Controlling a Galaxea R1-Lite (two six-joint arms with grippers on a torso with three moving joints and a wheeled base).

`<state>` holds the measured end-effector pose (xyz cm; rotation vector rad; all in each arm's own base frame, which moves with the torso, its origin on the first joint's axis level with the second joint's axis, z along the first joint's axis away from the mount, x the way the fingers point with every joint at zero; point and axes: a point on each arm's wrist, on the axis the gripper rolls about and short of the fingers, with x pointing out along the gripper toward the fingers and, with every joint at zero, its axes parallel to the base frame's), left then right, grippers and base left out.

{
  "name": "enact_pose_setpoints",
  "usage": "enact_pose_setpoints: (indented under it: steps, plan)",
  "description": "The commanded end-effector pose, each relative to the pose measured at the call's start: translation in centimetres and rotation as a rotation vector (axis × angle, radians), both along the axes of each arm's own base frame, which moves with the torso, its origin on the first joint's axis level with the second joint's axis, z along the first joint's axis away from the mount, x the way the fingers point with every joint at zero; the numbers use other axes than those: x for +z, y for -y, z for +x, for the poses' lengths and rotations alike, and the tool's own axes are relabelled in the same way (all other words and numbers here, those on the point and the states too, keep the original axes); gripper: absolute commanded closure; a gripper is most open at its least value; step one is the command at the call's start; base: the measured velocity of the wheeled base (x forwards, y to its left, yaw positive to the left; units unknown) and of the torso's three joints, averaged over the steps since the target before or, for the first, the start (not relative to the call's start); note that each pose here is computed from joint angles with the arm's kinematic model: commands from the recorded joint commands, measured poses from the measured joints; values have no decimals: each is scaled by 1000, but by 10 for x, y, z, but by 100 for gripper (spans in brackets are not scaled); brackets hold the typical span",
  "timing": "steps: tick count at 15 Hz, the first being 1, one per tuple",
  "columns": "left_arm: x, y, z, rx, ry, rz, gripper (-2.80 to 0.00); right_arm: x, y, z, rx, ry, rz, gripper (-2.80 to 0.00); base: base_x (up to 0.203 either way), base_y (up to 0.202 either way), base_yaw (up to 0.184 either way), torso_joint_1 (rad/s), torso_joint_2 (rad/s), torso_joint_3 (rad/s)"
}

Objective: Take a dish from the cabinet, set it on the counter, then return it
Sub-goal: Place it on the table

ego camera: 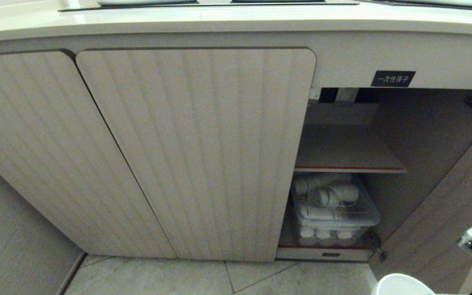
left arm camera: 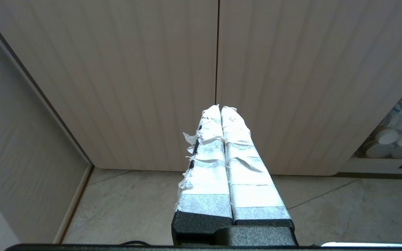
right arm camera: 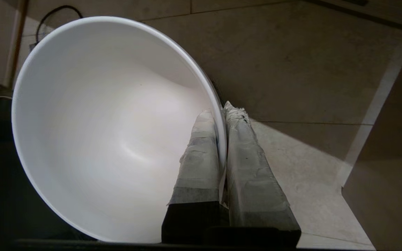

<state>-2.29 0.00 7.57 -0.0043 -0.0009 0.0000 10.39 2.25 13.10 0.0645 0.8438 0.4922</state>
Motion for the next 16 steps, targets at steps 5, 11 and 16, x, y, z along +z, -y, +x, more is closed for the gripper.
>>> enact_pose_setpoints:
  steps: [5, 11, 16]
  plan:
    - [0, 0, 0, 0, -1, 0, 0, -2, 1, -2, -3, -11, -51, 0, 0, 0, 0, 0, 0, 0]
    - [0, 0, 0, 0, -1, 0, 0, -4, 2, -1, -26, -10, -79, 0, 0, 0, 0, 29, -106, -123]
    - [0, 0, 0, 0, 0, 0, 0, -5, 1, 1, -29, -13, -82, 0, 0, 0, 0, 111, -469, -316]
